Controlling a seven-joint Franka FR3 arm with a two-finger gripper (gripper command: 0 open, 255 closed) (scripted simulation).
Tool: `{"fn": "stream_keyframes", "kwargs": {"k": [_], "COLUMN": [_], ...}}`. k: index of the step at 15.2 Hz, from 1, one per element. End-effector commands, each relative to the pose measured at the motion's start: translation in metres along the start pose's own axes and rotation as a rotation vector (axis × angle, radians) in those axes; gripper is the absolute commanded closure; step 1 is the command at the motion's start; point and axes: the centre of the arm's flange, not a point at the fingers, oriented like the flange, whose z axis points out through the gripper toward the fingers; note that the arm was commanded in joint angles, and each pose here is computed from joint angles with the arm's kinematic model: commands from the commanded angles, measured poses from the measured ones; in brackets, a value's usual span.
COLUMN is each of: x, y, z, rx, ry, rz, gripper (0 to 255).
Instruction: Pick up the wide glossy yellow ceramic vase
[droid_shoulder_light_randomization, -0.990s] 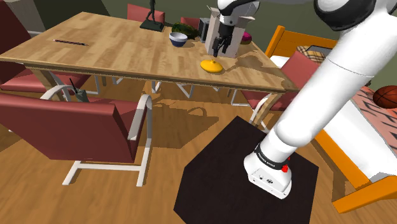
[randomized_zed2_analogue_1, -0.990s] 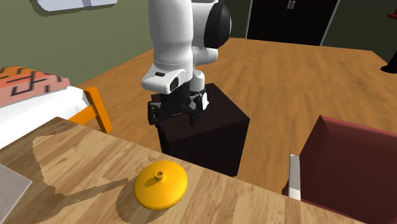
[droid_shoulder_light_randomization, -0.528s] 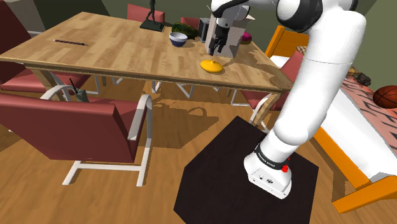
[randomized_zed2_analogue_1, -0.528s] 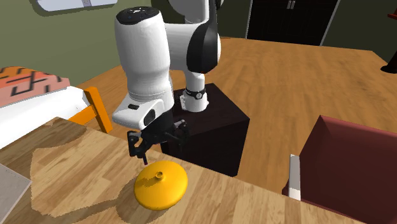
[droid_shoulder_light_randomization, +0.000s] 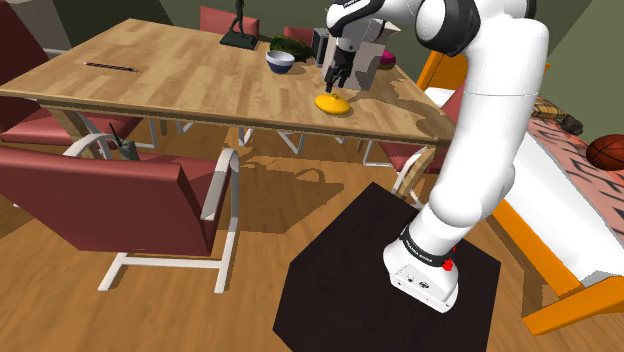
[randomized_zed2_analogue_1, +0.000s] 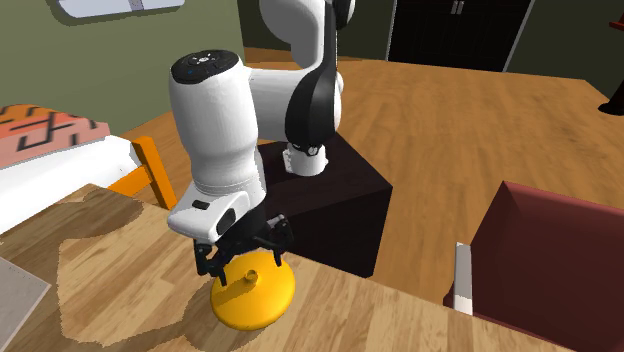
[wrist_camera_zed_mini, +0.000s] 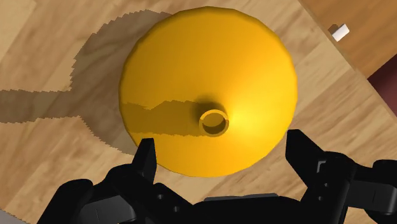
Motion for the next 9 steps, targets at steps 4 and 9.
{"fn": "stream_keyframes", "kwargs": {"k": [4,9], "x": [-0.0011,-0.0011], "y": [0.0,-0.0001], "z": [0.0137,0.0136], "rx": [0.0,0.0], "ry": [0.0,0.0], "rz": [0.0,0.0], "gripper": [255,255]}}
